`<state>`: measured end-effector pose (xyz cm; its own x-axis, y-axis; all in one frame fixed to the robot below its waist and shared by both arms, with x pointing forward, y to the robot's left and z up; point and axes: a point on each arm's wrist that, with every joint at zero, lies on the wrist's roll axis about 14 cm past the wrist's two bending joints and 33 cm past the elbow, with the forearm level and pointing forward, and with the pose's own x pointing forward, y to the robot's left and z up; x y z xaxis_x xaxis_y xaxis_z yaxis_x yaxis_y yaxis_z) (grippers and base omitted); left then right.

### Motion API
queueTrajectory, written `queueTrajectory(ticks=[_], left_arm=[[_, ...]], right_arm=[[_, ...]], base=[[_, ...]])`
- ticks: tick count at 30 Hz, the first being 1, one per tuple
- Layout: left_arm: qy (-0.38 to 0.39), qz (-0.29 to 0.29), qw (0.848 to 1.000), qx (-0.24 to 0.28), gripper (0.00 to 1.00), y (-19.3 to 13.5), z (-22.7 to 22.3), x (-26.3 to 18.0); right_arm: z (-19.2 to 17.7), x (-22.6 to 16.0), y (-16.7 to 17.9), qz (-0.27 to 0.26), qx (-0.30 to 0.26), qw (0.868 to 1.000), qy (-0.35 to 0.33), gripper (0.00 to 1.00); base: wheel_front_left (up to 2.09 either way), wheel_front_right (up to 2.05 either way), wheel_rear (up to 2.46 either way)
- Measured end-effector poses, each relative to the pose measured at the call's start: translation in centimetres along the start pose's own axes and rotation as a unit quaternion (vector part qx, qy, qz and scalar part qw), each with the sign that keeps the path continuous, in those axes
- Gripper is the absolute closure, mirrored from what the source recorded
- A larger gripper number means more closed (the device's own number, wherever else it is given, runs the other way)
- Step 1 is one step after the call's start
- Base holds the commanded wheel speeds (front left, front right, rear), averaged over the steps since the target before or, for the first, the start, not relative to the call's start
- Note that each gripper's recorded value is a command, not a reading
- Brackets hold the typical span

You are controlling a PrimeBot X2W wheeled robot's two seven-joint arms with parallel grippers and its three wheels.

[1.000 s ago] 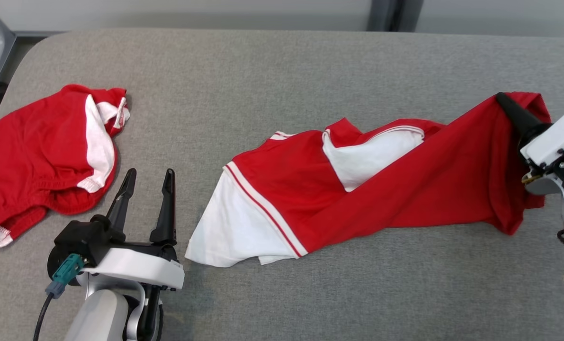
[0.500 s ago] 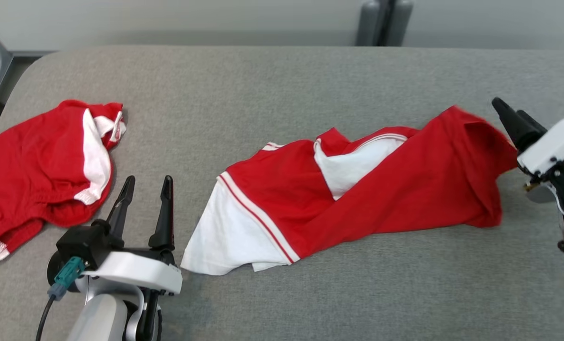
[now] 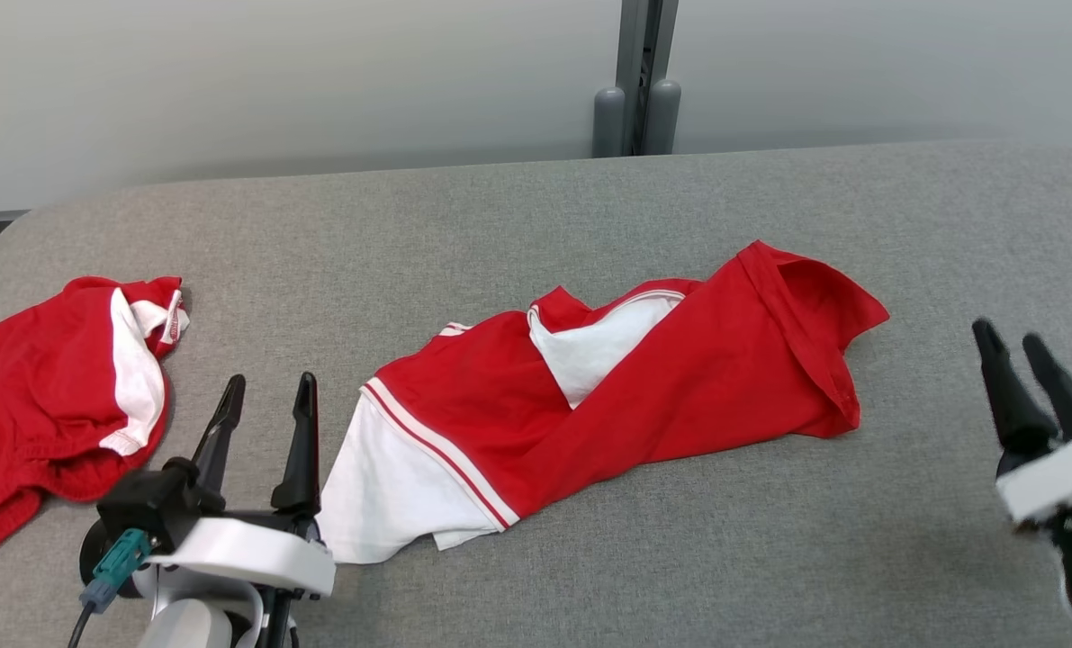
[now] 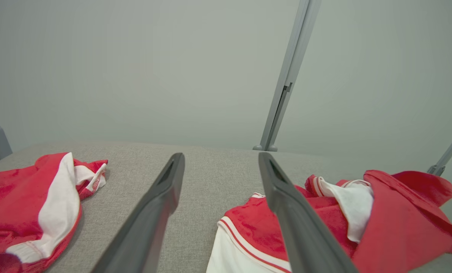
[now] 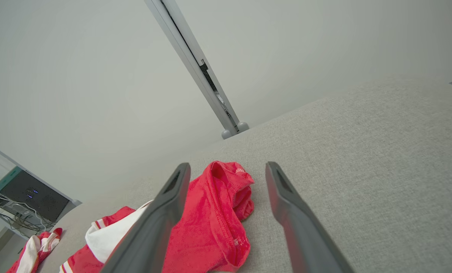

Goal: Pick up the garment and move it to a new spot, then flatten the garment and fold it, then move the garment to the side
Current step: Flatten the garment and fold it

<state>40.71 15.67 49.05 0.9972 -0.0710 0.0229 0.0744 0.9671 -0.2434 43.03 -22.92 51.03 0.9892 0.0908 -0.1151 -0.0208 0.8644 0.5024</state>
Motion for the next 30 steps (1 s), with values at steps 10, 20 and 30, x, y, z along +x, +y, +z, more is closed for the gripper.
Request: queueTrajectory(ticks=[10,20,30], left_arm=[[0.010,0.009,1.000,-0.001,0.00,0.6,-0.7,-0.8],[0.023,0.010,1.000,-0.003,0.00,0.6,-1.5,-0.6],[0.030,0.033,0.999,-0.005,0.00,2.1,-2.0,-0.9]], right_arm=[[-6.2,-3.4,0.2,-0.008,-0.054,0.998,0.031,0.00],[-11.1,0.8,1.2,0.026,-0.178,0.968,0.172,0.00],[-14.0,2.7,0.9,0.027,-0.205,0.948,0.241,1.00]], base=[[0.00,0.00,0.00],[0.00,0.00,0.00],[0.00,0.00,0.00]])
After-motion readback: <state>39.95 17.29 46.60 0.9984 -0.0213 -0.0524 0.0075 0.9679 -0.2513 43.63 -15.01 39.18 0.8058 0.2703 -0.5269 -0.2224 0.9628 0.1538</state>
